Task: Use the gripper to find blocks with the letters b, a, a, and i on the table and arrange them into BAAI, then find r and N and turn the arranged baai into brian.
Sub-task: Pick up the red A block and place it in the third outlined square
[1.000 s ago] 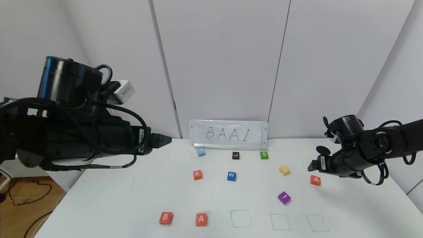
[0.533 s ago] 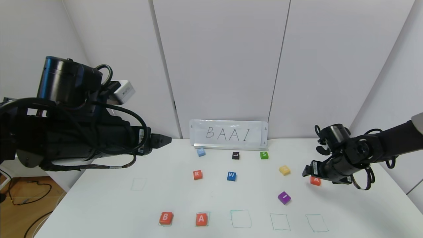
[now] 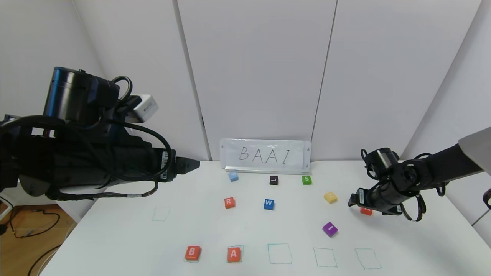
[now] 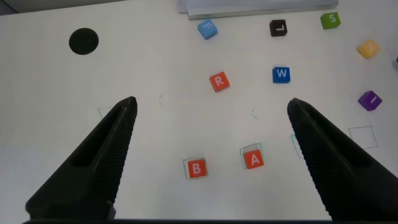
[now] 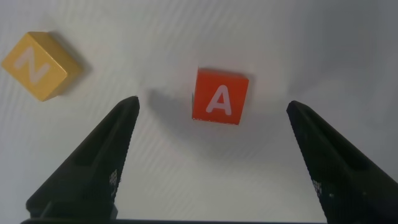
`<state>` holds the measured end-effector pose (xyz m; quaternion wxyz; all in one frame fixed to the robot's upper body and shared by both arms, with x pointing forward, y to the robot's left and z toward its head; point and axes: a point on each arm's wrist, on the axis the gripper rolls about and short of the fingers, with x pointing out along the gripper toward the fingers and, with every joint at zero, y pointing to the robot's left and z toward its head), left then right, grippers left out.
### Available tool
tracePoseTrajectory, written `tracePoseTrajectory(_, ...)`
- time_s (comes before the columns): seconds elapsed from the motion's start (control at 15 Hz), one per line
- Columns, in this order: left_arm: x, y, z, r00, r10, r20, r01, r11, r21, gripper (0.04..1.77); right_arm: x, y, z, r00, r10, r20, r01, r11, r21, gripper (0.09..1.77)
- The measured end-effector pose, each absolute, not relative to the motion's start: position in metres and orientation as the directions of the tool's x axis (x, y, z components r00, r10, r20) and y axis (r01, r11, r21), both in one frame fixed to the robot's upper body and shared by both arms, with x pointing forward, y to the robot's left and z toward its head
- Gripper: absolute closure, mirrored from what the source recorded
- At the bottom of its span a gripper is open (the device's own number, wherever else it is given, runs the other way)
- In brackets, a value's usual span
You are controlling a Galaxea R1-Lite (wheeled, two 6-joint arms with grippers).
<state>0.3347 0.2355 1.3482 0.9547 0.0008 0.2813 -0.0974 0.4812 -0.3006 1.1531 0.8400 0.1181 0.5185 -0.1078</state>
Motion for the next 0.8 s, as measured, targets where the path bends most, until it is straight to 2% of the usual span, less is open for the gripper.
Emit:
tracePoseTrajectory(0.53, 0.3351, 0.235, 1.3472, 0.821, -0.186, -0.539, 0.188, 0.981, -0.053, 0.09, 0.4826, -0.3007, 1.1476, 0.428, -0.059, -0.902, 0.305, 0.949, 0.082, 0.15)
tracePoseTrajectory(0.6, 0.335, 0.2348, 1.3469, 0.82, -0.186, -0.541, 0.188, 0.981, -0.052, 0.09, 0.4826, -0.3003, 1.1465, 0.425, -0.06, -0.903, 0.304, 0.949, 0.081, 0.2)
tracePoseTrajectory(0.8, 0.335, 0.2344, 1.3466, 0.819, -0.187, -0.542, 0.19, 0.98, -0.052, 0.09, 0.4829, -0.3, 1.1445, 0.421, -0.059, -0.905, 0.305, 0.949, 0.08, 0.7)
